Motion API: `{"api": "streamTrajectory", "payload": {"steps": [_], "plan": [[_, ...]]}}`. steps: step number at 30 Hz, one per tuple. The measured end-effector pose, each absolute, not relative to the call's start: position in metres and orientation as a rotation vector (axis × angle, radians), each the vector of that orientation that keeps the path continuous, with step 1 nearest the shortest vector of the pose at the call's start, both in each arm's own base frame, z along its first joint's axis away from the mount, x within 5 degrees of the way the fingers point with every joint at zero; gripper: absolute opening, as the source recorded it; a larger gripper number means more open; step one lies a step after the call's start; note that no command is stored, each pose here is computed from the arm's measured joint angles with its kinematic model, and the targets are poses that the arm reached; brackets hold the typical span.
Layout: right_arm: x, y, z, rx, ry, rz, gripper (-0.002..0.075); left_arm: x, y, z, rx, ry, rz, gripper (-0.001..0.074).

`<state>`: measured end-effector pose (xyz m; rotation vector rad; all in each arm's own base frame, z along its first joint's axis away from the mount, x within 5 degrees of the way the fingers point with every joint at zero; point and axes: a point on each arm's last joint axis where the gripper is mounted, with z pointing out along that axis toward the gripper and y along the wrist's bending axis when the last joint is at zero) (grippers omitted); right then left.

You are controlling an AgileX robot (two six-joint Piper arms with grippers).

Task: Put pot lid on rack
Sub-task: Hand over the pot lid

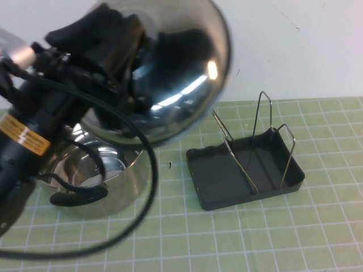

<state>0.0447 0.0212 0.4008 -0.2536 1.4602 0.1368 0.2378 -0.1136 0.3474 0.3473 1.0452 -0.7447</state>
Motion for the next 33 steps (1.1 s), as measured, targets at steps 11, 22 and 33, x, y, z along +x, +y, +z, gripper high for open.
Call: {"api": "streamTrajectory", "payload": {"steps": [11, 22, 33], "plan": [[0.079, 0.076, 0.402, -0.593, 1.473, 0.902, 0.0011, 0.201, -0.176, 0.37, 0.37, 0.953, -1.015, 0.0321], [0.101, 0.085, 0.397, -0.525, 1.565, 1.194, 0.0565, 0.19, -0.186, 0.379, 0.332, 0.902, -1.07, 0.0321], [0.13, 0.088, 0.394, -0.466, 1.553, 1.316, 0.0596, 0.183, -0.193, 0.377, 0.432, 0.905, -1.156, 0.0321]]}}
